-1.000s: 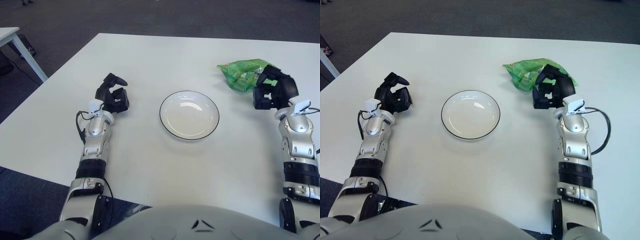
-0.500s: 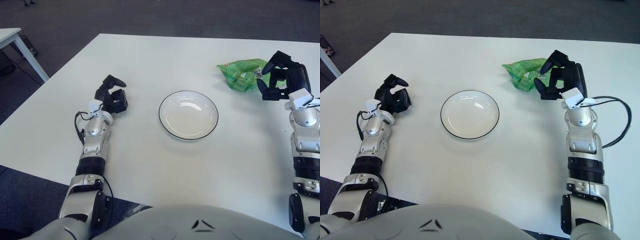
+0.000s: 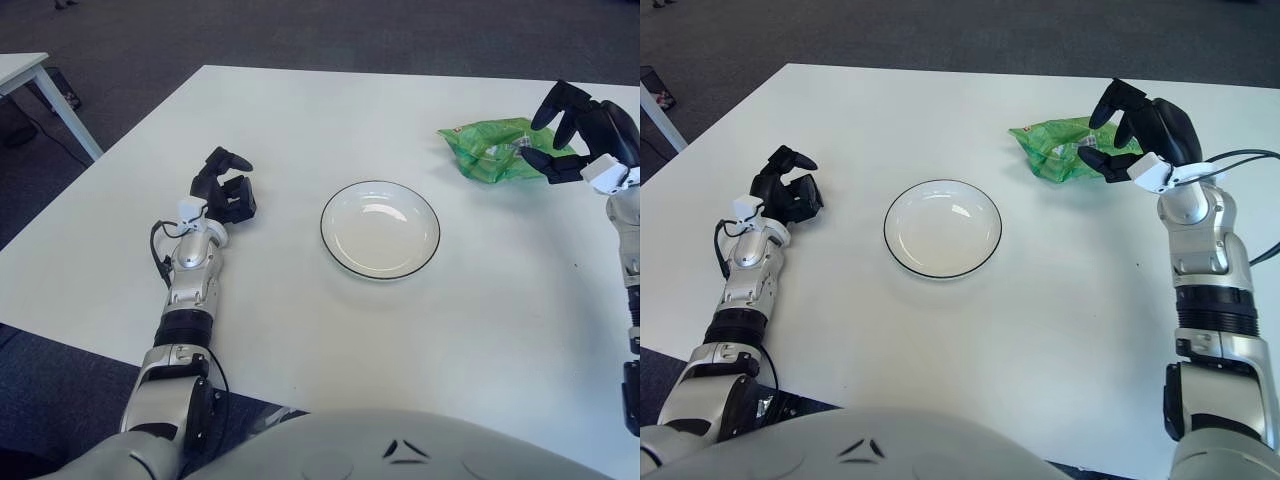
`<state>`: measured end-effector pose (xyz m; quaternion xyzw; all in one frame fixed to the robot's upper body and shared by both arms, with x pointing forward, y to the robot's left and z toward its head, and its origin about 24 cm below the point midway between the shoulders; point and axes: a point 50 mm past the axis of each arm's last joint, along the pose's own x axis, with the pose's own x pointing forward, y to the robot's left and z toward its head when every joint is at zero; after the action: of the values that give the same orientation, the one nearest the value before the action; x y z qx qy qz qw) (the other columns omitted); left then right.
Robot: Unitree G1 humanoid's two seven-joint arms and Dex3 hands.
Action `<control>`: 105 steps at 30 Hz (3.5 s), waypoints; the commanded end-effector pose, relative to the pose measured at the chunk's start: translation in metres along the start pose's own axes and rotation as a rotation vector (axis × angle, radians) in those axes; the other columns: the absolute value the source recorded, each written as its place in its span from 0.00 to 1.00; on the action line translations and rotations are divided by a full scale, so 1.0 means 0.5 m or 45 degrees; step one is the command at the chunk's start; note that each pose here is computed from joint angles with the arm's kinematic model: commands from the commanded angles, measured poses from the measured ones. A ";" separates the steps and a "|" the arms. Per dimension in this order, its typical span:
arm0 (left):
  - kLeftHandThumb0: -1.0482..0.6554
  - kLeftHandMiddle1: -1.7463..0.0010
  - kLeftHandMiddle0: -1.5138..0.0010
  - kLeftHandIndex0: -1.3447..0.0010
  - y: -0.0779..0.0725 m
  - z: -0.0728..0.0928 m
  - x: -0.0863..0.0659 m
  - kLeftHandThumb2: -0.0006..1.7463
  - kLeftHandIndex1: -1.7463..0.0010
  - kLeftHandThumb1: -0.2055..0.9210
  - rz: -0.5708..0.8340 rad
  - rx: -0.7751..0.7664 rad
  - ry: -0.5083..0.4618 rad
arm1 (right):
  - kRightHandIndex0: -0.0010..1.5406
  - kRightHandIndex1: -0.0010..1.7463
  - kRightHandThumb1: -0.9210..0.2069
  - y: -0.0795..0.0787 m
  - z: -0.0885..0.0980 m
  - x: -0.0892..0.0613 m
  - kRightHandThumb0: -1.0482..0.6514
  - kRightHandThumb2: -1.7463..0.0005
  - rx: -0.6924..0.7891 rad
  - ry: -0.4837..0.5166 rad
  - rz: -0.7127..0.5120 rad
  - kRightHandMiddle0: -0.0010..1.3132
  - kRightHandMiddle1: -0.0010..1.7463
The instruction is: Put the snack into the plate.
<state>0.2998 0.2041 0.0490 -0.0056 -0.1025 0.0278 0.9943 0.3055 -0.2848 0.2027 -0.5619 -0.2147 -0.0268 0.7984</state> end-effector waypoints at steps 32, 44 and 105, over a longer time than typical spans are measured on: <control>0.37 0.00 0.30 0.65 -0.010 -0.108 -0.108 0.63 0.00 0.62 0.031 -0.082 0.290 | 0.00 0.00 0.00 0.041 0.005 0.100 0.00 0.79 -0.380 -0.194 0.724 0.00 0.00; 0.36 0.00 0.29 0.63 -0.013 -0.106 -0.110 0.65 0.00 0.59 0.039 -0.074 0.280 | 0.00 0.00 0.00 0.071 0.013 0.129 0.01 0.81 -0.264 -0.188 0.924 0.00 0.00; 0.36 0.00 0.30 0.64 -0.009 -0.093 -0.126 0.64 0.00 0.60 0.045 -0.025 0.295 | 0.16 0.50 0.01 0.002 -0.042 0.179 0.38 0.68 0.598 0.290 0.175 0.12 0.92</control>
<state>0.2961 0.1950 0.0713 0.0099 -0.1433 0.0210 0.9894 0.3916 -0.2874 0.2301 -0.4510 -0.0493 0.0550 0.8895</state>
